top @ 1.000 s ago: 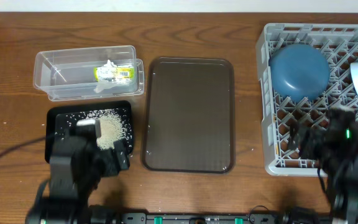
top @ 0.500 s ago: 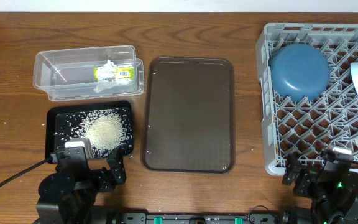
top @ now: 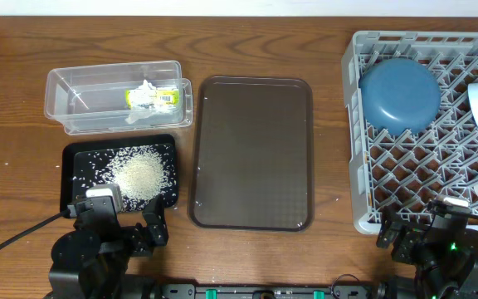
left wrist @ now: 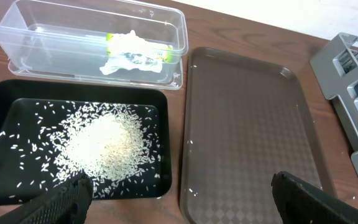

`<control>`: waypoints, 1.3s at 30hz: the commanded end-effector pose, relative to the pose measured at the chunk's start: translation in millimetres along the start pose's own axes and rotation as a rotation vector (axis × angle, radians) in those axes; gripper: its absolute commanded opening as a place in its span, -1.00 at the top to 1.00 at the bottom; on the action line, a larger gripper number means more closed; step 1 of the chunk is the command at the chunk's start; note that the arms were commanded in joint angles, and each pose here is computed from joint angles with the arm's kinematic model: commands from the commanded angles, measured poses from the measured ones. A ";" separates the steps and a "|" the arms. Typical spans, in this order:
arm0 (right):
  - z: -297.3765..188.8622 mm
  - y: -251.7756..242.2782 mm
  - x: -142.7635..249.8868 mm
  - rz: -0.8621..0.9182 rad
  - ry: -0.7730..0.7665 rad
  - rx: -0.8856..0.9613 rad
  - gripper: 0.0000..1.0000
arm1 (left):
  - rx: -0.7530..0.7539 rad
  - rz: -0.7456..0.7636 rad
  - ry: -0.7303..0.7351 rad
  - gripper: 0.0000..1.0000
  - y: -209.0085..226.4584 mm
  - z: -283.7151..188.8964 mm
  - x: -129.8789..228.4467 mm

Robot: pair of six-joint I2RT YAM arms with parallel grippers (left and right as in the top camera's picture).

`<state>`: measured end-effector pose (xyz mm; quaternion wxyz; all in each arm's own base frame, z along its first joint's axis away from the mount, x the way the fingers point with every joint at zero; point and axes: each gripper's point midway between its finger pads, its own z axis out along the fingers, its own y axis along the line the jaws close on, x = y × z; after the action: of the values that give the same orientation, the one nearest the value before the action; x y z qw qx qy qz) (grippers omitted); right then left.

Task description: Sort waste into correct bins and load items into the dishwasher rack

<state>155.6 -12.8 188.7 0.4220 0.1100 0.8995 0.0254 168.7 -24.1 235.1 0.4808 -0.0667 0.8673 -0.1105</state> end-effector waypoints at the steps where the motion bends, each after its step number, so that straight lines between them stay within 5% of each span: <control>1: 0.9 -1.8 1.6 0.000 0.002 0.009 -0.98 | -0.006 0.014 -0.004 -0.90 1.3 0.7 0.3; 25: 52.5 29.1 36.2 -0.132 -0.147 -0.193 -0.98 | -0.006 0.014 -0.003 -0.90 1.2 0.7 0.3; 39: 84.2 52.2 -24.6 -0.275 -0.620 -0.250 -0.98 | -0.006 0.014 -0.003 -0.90 1.2 0.7 0.3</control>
<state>243.5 26.7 166.7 0.6842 -0.0487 0.7259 0.0515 168.7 -24.1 234.4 0.4800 -0.0666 0.8677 -0.1102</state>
